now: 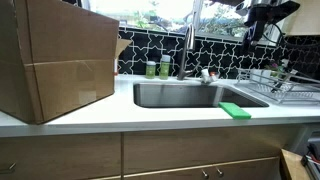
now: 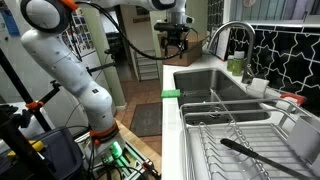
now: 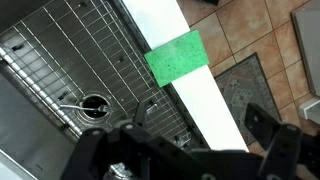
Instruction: Move the sponge to the opposite side of the sink
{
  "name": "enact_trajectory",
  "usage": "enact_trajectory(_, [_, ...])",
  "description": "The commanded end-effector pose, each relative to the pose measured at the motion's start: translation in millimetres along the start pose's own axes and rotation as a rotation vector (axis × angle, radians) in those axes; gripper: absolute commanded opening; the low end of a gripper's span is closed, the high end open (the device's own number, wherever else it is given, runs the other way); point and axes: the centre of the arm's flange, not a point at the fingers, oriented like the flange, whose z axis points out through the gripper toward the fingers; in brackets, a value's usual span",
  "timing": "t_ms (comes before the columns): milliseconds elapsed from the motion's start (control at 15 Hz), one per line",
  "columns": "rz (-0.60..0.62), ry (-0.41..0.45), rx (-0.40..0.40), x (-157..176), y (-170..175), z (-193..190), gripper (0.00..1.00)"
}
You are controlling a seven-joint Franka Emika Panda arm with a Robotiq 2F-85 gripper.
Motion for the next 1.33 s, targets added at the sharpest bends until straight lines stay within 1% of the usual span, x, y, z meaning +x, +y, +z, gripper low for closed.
enact_trajectory(0, [0.000,0.000,0.000,0.0,0.1,0.0,1.00])
enact_trajectory(467, [0.000,0.000,0.000,0.0,0.0,0.0,1.00])
enact_trajectory(600, [0.019,0.033,-0.029,2.4,4.8,-2.7,1.00])
enact_trajectory(800, [0.111,0.058,-0.064,-3.4,23.7,-13.1,1.00])
enact_trajectory(933, [0.197,0.077,-0.083,-9.8,37.0,-17.4,1.00])
enact_trajectory(1067, [0.312,0.118,-0.115,-14.5,53.0,-24.8,1.00])
enact_trajectory(1200, [0.392,0.200,-0.152,-16.0,66.6,-34.7,1.00])
enact_trajectory(1267, [0.440,0.235,-0.155,-14.3,73.3,-39.2,1.00])
